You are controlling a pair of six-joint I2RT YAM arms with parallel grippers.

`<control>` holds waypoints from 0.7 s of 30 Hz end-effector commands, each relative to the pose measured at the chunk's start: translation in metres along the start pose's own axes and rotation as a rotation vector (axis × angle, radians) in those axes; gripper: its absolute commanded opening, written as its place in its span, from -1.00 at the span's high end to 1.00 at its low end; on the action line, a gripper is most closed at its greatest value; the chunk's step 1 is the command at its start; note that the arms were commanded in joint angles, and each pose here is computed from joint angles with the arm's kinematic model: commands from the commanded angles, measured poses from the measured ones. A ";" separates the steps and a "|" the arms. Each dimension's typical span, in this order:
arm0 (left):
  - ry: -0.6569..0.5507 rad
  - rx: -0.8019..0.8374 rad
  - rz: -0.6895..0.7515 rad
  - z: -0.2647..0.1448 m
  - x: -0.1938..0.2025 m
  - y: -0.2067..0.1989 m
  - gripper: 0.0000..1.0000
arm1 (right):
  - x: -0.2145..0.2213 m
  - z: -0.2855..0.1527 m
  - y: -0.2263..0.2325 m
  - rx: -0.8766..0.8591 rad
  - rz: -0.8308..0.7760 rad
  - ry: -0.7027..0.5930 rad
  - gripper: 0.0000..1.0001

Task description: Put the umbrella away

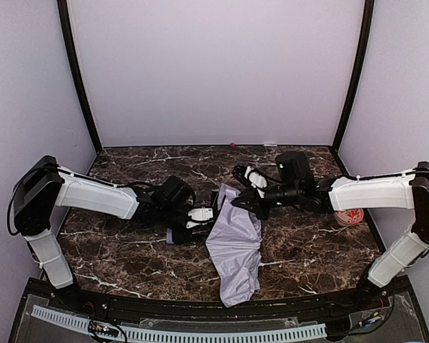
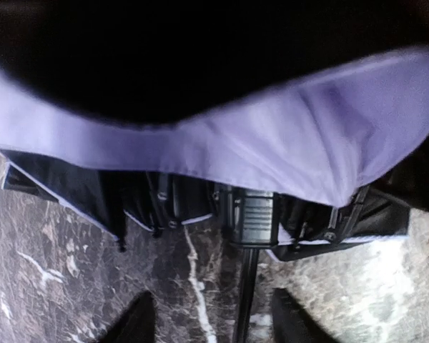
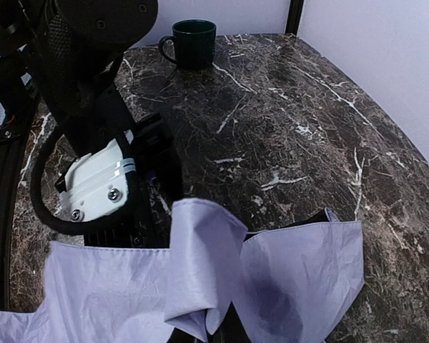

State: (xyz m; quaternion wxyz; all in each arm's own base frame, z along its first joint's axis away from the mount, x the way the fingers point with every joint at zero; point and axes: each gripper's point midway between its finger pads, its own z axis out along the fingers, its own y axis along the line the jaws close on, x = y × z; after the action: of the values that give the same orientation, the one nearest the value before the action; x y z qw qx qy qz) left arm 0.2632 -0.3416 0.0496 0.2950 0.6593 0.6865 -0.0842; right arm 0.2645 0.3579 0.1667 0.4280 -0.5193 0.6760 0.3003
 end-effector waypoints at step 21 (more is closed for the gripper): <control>-0.389 0.187 0.155 -0.081 -0.100 -0.089 -0.66 | 0.040 0.037 -0.055 0.022 0.155 0.027 0.92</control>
State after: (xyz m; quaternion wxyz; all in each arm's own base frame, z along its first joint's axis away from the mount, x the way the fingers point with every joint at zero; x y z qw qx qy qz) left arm 0.2186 -0.3506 0.1459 0.4332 0.6471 0.6082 -0.1539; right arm 0.3071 0.3535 0.1269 0.4082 -0.4863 0.7105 0.3033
